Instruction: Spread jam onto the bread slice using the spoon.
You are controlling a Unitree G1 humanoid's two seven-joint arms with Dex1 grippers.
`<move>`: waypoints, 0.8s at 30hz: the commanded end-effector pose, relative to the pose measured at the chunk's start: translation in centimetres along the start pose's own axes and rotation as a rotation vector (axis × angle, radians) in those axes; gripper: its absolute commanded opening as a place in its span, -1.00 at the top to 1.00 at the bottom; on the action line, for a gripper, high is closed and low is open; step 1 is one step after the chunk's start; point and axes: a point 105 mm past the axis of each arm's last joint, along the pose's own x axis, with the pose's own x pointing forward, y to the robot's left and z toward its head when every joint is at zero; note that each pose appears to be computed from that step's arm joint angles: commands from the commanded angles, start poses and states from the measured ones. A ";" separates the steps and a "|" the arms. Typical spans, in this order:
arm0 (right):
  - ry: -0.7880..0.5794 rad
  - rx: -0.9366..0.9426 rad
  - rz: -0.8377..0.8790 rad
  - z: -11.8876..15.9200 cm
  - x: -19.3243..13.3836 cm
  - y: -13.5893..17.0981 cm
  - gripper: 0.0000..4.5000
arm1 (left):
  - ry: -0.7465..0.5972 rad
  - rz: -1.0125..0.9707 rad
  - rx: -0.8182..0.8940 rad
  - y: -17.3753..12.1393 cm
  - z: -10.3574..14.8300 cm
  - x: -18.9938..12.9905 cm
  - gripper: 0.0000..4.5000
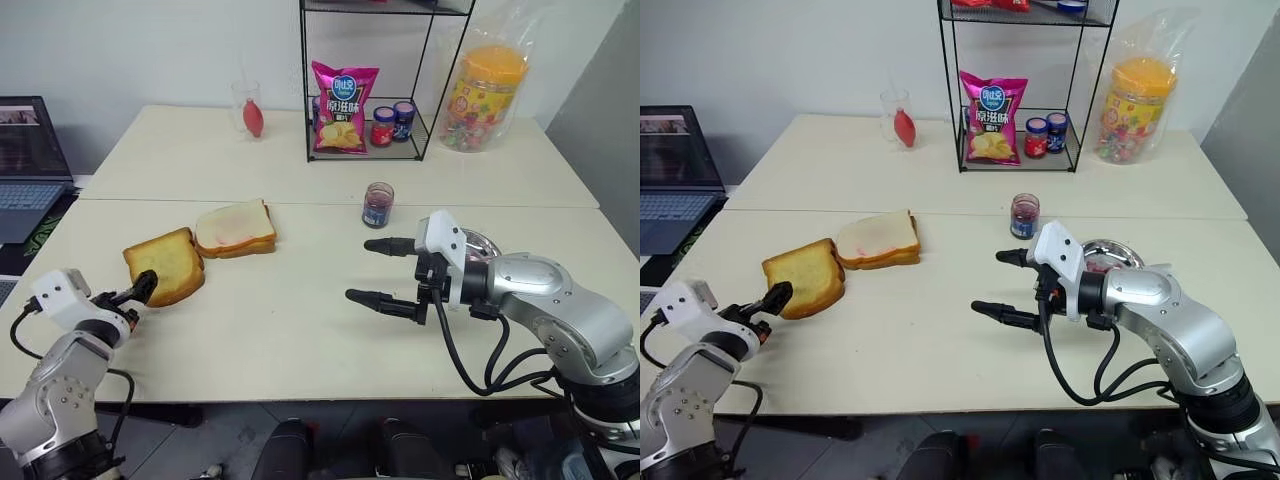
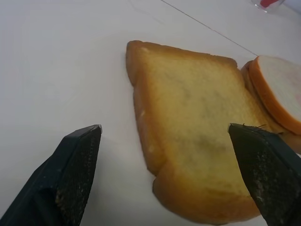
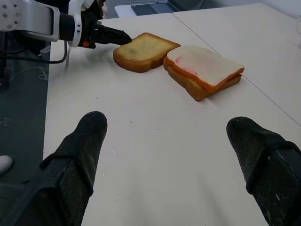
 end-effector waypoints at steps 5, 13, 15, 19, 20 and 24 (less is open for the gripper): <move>-0.015 -0.044 -0.024 1.1 -0.3 -0.2 -1.00 | 0.061 0.072 -0.018 -0.8 -0.5 1.8 -0.78; -0.013 -0.038 -0.045 0.9 -0.5 -0.3 -1.00 | 0.104 0.171 -0.066 0.1 -1.2 2.3 -0.02; -0.016 -0.039 -0.051 1.0 -0.5 -0.4 -1.00 | 0.104 0.180 -0.078 0.2 -1.1 2.3 0.20; -0.019 -0.044 -0.076 1.0 -0.5 -0.8 -1.00 | 0.081 0.196 -0.087 0.7 -0.8 2.2 0.60; -0.019 -0.044 -0.079 1.0 -0.6 -0.9 -1.00 | 0.076 0.195 -0.097 0.7 -0.8 2.2 0.67; -0.010 -0.049 -0.085 0.8 -0.6 -1.0 -1.00 | -0.041 0.135 -0.134 -0.3 1.0 2.1 0.99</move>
